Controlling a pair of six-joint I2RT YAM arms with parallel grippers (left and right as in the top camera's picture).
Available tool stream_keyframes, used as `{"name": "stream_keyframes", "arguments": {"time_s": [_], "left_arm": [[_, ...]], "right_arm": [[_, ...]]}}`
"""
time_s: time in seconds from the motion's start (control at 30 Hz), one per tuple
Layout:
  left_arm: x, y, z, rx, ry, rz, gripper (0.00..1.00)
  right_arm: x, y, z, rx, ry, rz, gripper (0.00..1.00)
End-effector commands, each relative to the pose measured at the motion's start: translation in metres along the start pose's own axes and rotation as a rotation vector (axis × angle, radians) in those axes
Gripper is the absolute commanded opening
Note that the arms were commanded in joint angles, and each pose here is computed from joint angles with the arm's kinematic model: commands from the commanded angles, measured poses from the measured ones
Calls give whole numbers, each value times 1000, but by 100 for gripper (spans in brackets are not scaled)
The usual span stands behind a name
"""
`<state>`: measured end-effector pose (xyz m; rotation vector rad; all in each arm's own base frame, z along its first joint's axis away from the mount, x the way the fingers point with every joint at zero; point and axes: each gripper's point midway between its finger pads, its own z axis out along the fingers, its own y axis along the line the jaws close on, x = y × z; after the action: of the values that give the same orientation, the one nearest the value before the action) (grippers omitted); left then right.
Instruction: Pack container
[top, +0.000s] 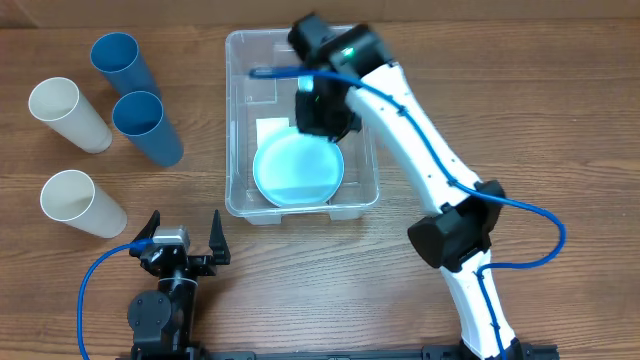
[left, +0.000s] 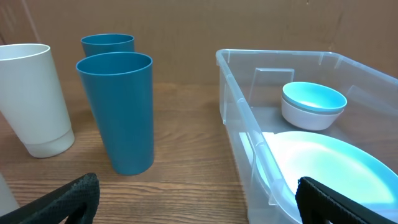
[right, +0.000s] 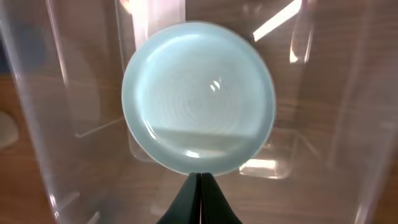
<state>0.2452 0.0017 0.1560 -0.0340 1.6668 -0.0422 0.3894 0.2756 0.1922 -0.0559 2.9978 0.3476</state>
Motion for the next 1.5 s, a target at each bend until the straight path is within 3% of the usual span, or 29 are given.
{"name": "stream_keyframes", "arguments": {"time_s": [0.0, 0.1, 0.13, 0.2, 0.27, 0.3, 0.5, 0.8, 0.9, 1.03, 1.13, 1.3, 1.4, 1.47], "left_arm": [[0, 2, 0, -8, -5, 22, 100], [0, 2, 0, -8, -6, 22, 100], [0, 2, 0, -8, -6, 22, 100], [0, 2, 0, -8, -6, 22, 100], [0, 2, 0, -8, -5, 22, 100], [0, 2, 0, -8, -6, 22, 100], [0, 2, 0, -8, -6, 22, 100], [-7, 15, -1, -84, -30, -11, 100], [-59, -1, -14, 15, -139, -263, 100], [-131, -6, -39, 3, -93, -191, 100], [-172, -8, -34, -13, 77, -200, 100], [-206, -9, 0, -52, 594, -117, 100], [-191, -7, 22, -68, 778, -126, 100], [-151, -4, 40, -86, 950, -137, 100]], "right_arm": [[-39, -31, -68, -48, -199, 40, 6], [-71, -109, -105, 19, -317, 196, 15], [-82, -155, -115, 69, -350, 289, 29], [-89, -217, -128, 133, -387, 412, 42], [-89, -272, -141, 164, -410, 525, 70], [-87, -297, -147, 179, -420, 576, 100], [-65, -391, -172, 236, -458, 776, 100], [-63, -398, -174, 206, -459, 797, 100], [-63, -398, -174, 206, -459, 797, 100], [-63, -398, -174, 206, -459, 797, 100], [-63, -398, -174, 206, -459, 797, 100], [-63, -398, -174, 206, -459, 797, 100], [-63, -398, -174, 206, -459, 797, 100], [-63, -398, -174, 206, -459, 797, 100]]}}
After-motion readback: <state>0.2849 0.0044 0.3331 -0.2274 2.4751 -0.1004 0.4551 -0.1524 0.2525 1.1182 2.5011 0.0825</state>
